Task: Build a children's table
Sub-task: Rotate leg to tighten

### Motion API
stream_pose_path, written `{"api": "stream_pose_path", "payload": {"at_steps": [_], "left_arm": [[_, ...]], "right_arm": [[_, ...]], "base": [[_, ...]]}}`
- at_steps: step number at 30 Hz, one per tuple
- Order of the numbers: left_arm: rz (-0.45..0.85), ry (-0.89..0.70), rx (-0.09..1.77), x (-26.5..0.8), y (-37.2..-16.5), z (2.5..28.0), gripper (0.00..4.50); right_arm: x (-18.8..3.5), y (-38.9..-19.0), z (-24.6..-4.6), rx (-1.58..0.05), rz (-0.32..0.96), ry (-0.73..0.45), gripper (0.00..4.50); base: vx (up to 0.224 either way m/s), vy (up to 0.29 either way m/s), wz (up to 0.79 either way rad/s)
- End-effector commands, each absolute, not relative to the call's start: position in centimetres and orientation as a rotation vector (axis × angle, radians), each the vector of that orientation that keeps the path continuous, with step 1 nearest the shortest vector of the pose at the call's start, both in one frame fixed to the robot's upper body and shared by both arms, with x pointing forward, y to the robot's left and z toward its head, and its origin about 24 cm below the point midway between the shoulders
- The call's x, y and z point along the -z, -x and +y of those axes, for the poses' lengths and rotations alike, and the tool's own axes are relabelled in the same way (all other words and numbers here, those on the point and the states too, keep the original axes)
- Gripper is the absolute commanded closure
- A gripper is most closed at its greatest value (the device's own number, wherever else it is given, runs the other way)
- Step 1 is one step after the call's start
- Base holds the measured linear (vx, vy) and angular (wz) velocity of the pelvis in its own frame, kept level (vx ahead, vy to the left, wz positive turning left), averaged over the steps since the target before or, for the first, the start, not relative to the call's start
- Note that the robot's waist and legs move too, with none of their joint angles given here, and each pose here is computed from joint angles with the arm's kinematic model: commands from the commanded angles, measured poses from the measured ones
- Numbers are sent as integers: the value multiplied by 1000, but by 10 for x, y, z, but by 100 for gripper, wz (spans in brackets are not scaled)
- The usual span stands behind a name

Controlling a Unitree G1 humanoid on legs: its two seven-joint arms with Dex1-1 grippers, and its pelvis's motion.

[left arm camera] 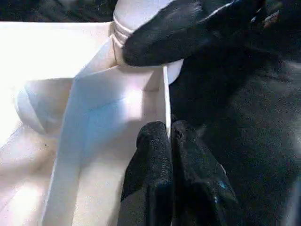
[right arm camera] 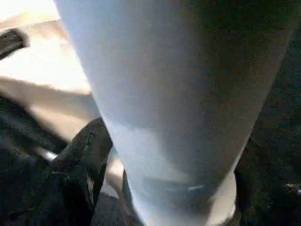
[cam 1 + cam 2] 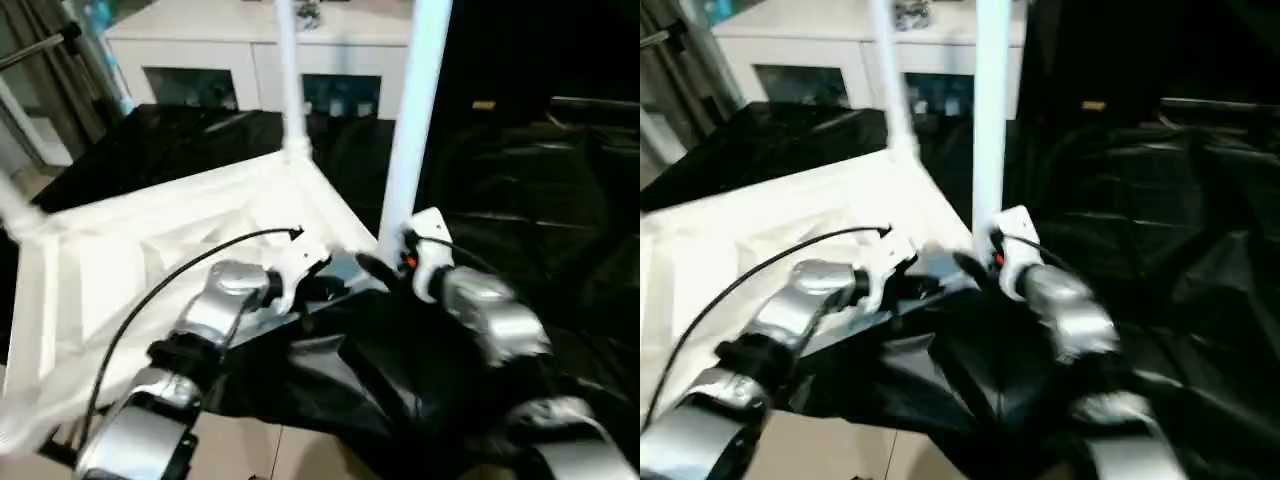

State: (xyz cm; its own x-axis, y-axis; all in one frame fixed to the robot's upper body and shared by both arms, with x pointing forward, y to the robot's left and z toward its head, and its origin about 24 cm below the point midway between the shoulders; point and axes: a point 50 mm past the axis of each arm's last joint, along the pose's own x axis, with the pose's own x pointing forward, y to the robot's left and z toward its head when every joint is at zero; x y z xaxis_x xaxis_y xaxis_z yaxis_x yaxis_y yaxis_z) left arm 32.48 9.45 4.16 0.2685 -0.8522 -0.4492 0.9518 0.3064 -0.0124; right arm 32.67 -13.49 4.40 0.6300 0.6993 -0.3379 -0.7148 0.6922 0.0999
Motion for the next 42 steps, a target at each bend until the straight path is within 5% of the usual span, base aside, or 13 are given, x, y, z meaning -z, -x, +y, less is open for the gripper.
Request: {"api": "stream_pose_path", "payload": {"at_steps": [1,9,22,33,39,40,42], "left_arm": [[361,-303,1395,-46,-315,68,450],[443,-363,1523,-42,-307,89,450],[442,-333,1562,-43,-303,91,450],[361,-265,1236,-47,-329,64,450],[341,-243,1130,-50,-333,43,450],[337,-235,1122,-50,-333,39,450],[331,-227,1134,-50,-330,35,450]], "right_arm": [[-35,-311,-102,-1036,422,24,81],[-38,-289,-125,-1260,461,106,105],[-35,-280,-126,-1296,481,90,176],[-13,-318,-113,-743,485,47,180],[-11,-330,-94,-559,476,0,180],[-12,-332,-90,-542,468,-5,145],[-16,-333,-84,-561,451,-60,145]], "base": [[0,0,0],[0,0,0],[0,0,0],[0,0,0],[0,0,0],[0,0,0],[0,0,0]]}}
